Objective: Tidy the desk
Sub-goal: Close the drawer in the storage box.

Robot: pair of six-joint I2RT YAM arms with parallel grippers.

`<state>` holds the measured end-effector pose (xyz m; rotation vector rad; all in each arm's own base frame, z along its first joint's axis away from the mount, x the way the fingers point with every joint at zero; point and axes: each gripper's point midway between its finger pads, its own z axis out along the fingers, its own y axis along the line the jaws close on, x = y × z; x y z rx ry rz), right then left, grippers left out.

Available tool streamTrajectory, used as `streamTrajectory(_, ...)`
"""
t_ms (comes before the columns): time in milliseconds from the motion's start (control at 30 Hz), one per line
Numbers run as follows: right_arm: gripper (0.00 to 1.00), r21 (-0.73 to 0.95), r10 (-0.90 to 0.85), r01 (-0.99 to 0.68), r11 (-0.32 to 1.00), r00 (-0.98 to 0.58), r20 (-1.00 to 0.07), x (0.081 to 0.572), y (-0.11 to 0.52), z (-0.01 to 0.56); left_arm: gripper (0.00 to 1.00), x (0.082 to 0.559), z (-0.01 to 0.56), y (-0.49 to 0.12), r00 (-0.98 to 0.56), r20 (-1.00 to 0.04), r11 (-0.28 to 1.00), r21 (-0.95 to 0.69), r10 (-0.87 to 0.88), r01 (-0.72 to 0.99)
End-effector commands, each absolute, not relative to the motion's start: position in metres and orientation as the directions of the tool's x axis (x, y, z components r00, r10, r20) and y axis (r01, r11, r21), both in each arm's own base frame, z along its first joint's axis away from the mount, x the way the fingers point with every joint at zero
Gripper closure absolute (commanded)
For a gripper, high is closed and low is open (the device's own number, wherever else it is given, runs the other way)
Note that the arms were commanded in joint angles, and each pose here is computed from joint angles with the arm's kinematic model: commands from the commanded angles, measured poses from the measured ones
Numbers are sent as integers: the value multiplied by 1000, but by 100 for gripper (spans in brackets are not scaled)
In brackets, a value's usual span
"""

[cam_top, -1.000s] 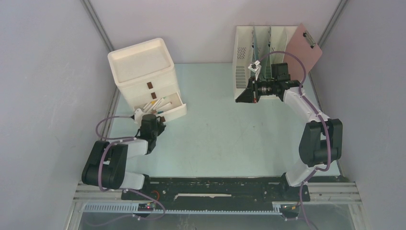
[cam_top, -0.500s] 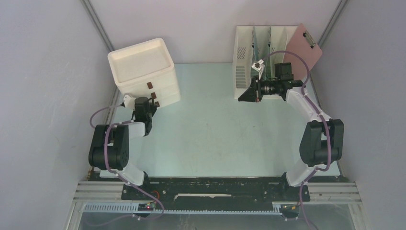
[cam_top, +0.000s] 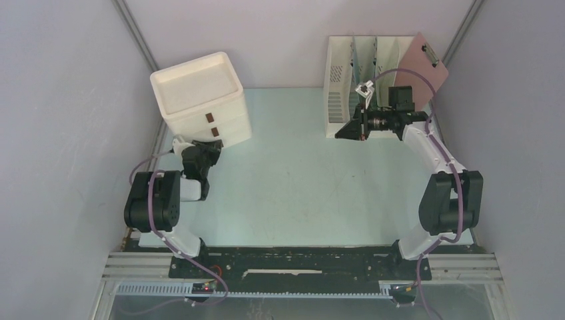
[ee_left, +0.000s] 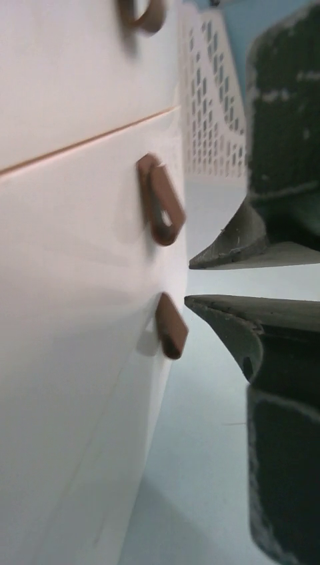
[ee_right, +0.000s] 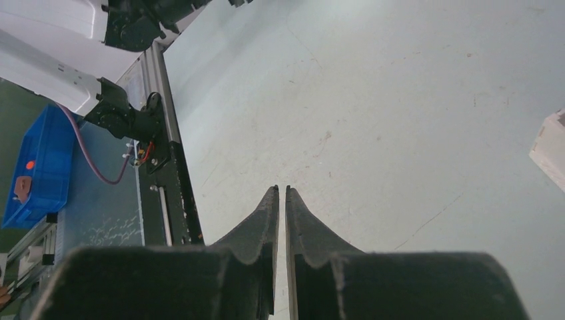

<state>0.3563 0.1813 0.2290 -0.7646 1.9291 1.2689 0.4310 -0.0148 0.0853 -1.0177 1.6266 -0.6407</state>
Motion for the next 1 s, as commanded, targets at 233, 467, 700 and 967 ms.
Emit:
streamTrajectory(233, 85, 373, -61, -830, 415, -434, -899, 344, 146, 284, 55, 376, 167, -54, -151, -370, 358, -928, -917, 101)
streamTrajectory(467, 78, 236, -124, -833, 500, -339, -933, 298, 131, 316, 34, 340, 215, -62, -169, -540, 522, -842, -825, 139)
streamTrajectory(700, 55, 171, -78, -790, 588, -267, -961, 259, 127, 351, 0, 278, 346, -59, 18, -746, 717, -632, -665, 295)
streamTrajectory(967, 0, 132, -9, -758, 639, -179, -984, 233, 99, 349, 0, 243, 393, -88, -87, -913, 812, -395, -398, 431)
